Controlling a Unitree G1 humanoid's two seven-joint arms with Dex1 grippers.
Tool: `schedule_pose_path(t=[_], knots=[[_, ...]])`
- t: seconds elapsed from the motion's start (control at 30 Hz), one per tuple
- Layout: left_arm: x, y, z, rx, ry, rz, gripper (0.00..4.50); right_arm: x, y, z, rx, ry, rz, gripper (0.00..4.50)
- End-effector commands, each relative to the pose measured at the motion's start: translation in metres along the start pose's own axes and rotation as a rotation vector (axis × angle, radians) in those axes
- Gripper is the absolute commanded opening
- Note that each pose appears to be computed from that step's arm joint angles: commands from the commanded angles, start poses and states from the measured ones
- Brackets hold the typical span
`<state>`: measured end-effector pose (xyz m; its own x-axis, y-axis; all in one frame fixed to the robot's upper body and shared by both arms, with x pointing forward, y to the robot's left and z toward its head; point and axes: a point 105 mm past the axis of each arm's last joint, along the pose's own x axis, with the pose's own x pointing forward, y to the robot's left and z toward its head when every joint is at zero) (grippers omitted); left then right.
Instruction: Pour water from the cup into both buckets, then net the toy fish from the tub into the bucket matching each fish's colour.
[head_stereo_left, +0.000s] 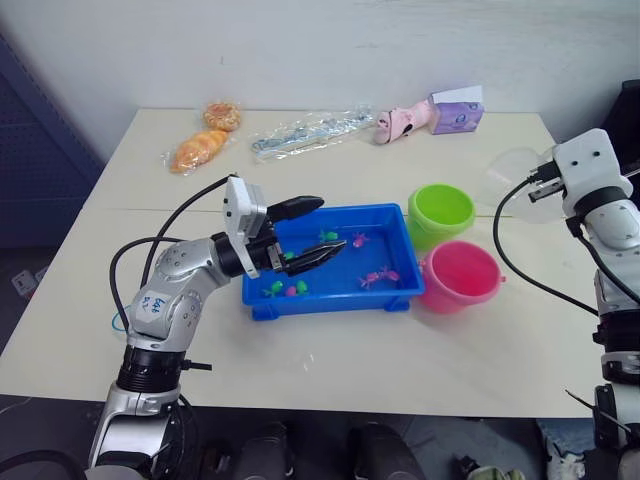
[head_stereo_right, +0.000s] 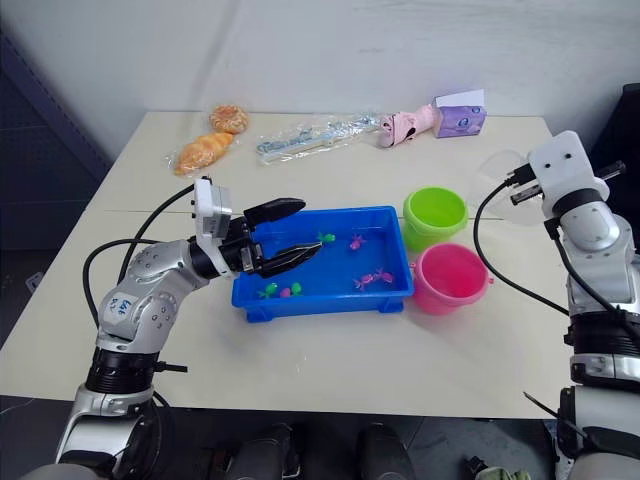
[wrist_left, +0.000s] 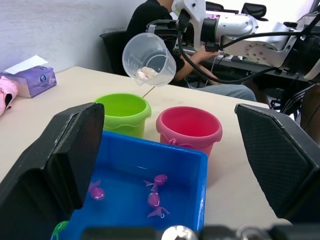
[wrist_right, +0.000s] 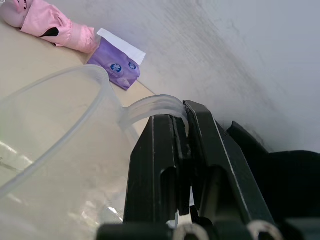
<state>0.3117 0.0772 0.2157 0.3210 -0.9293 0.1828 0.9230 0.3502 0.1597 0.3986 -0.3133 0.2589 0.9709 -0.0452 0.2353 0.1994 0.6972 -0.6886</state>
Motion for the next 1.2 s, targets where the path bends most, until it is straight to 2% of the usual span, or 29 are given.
schedule_pose_path(t=[0.03,0.4,0.53,1.2], knots=[[0.001,-0.002,0.005,0.036,-0.010,0.003,4.50,0.006,-0.009,0.020,-0.069,-0.075,-0.043,0.03],[0.007,-0.002,0.001,0.057,-0.006,0.009,4.50,0.013,0.007,0.038,-0.308,-0.183,-0.014,0.03],[0.010,-0.004,0.000,0.058,-0.006,-0.002,4.50,0.013,0.020,0.037,-0.403,-0.200,0.021,0.03],[0.014,-0.009,-0.004,0.070,-0.002,-0.026,4.50,0.009,0.035,0.047,-0.668,-0.336,-0.004,0.03]])
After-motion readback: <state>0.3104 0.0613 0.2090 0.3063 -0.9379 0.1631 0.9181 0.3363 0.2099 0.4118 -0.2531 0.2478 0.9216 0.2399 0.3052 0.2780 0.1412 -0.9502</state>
